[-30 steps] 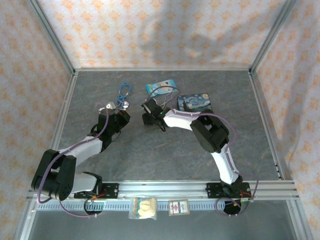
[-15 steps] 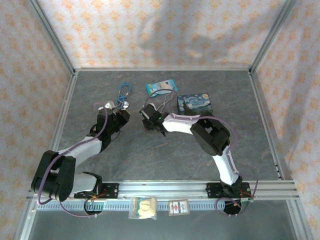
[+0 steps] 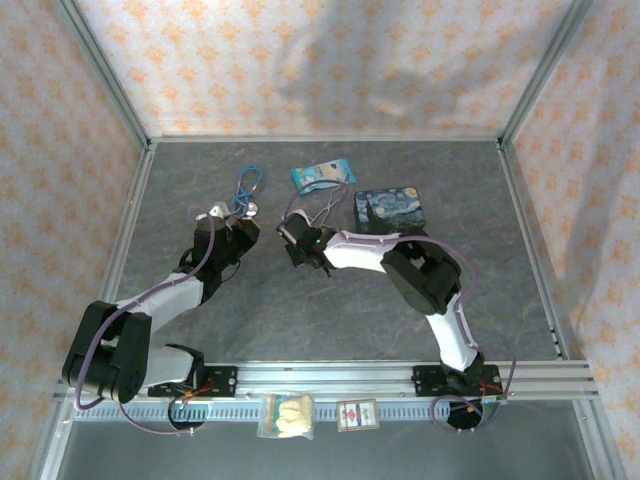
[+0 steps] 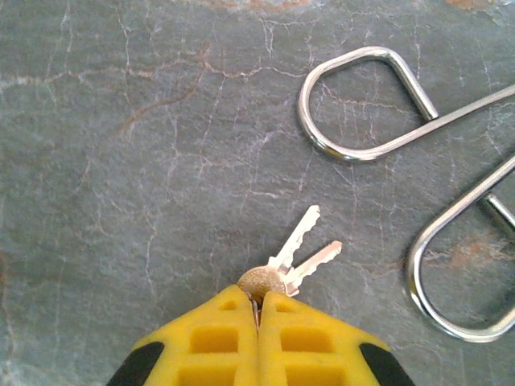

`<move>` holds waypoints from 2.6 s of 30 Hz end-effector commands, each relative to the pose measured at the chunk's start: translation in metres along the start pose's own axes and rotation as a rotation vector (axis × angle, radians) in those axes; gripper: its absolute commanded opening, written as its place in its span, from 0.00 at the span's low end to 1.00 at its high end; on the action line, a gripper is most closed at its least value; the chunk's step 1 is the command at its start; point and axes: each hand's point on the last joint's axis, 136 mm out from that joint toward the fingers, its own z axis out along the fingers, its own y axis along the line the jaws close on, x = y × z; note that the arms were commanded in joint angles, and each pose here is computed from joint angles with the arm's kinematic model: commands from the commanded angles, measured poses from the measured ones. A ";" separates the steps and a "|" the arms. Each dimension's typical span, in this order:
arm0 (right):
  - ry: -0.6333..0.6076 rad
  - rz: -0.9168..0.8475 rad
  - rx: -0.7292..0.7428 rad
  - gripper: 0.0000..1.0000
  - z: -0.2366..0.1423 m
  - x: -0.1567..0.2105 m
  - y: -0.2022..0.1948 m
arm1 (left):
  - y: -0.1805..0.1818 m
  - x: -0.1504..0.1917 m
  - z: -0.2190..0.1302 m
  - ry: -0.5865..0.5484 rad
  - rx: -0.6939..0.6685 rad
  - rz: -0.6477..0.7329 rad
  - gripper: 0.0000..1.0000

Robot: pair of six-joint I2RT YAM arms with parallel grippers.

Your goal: Unlock the padlock with the key

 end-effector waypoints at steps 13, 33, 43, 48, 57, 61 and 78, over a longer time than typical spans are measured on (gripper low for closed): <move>0.037 0.022 -0.484 0.00 -0.059 0.012 0.005 | -0.028 0.040 -0.021 0.052 0.226 -0.313 0.11; -0.106 0.119 -0.754 0.00 -0.129 -0.010 0.008 | -0.062 0.071 -0.002 0.184 0.380 -0.497 0.36; -0.143 0.112 -0.785 0.00 -0.138 -0.016 0.011 | -0.076 0.080 0.016 0.236 0.430 -0.569 0.31; -0.162 0.104 -0.776 0.00 -0.140 -0.018 0.009 | -0.076 0.087 0.024 0.264 0.415 -0.563 0.29; -0.165 0.102 -0.780 0.00 -0.138 -0.017 0.010 | -0.072 0.095 0.030 0.290 0.385 -0.560 0.29; -0.150 0.097 -0.777 0.00 -0.134 -0.014 0.011 | -0.073 0.094 0.029 0.289 0.388 -0.555 0.14; -0.340 0.154 -0.680 0.62 -0.178 -0.045 -0.021 | -0.093 0.069 0.018 0.174 0.410 -0.229 0.00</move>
